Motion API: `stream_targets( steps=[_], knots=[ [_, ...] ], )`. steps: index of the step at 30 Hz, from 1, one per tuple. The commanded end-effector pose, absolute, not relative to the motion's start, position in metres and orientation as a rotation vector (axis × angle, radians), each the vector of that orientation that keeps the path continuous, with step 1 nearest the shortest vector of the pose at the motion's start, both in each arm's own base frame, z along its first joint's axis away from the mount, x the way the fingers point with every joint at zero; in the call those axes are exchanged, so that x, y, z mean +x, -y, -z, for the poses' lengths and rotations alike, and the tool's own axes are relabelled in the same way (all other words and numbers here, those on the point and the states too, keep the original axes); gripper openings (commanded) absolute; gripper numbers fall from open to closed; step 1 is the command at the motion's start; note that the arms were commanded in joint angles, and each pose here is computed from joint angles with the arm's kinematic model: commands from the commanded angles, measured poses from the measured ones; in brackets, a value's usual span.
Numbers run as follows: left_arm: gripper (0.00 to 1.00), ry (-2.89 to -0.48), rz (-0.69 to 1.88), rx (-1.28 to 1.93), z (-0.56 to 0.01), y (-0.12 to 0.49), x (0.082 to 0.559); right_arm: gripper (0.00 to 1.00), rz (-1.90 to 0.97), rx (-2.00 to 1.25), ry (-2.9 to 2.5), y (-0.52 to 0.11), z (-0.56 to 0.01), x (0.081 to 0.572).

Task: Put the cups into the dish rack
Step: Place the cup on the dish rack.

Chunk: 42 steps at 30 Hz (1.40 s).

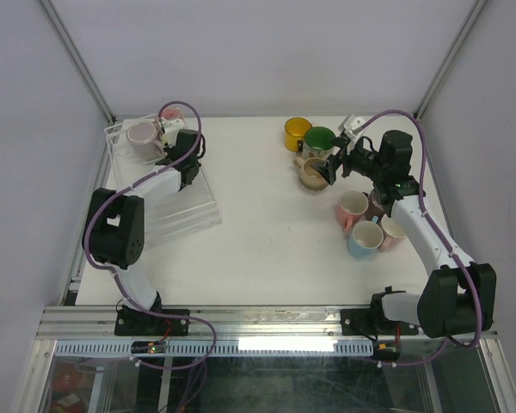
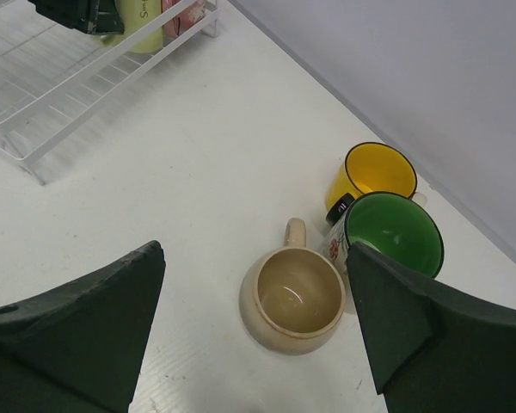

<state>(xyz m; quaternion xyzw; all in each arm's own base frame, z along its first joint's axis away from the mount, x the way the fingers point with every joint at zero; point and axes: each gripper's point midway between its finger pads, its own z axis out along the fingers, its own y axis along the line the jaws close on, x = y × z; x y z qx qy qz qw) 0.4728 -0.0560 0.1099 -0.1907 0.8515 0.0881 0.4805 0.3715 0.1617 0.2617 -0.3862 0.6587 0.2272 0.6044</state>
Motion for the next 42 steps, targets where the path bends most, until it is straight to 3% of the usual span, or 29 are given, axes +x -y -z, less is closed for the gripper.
stream_targets(
  steps=[1, 8, 13, 25, 29, 31, 37, 42],
  knots=[
    [0.32, -1.84, -0.116, -0.519, -0.176, 0.06, 0.51, 0.89, -0.491, -0.892, -1.483, -0.158, -0.276, 0.372],
    [0.55, -1.842, -0.052, -0.485, -0.186, 0.069, 0.508, 0.89, -0.49, -0.895, -1.484, -0.158, -0.276, 0.372],
    [0.59, -1.829, 0.048, -0.437, -0.212, 0.079, 0.496, 0.89, -0.49, -0.897, -1.487, -0.158, -0.275, 0.373],
    [0.42, -1.887, 0.205, -0.46, -0.24, 0.074, 0.454, 0.89, -0.508, -0.902, -1.487, -0.16, -0.275, 0.374],
    [0.16, -1.968, 0.306, -0.5, -0.234, 0.058, 0.443, 0.89, -0.509, -0.9, -1.492, -0.159, -0.274, 0.373],
    [0.1, -2.014, 0.362, -0.481, -0.223, 0.057, 0.438, 0.89, -0.511, -0.899, -1.495, -0.159, -0.272, 0.372],
    [0.06, -2.078, 0.455, -0.393, -0.209, 0.061, 0.424, 0.89, -0.529, -0.899, -1.497, -0.161, -0.27, 0.371],
    [0.06, -2.134, 0.392, -0.413, -0.179, 0.052, 0.44, 0.89, -0.535, -0.901, -1.491, -0.162, -0.272, 0.372]
  ],
)
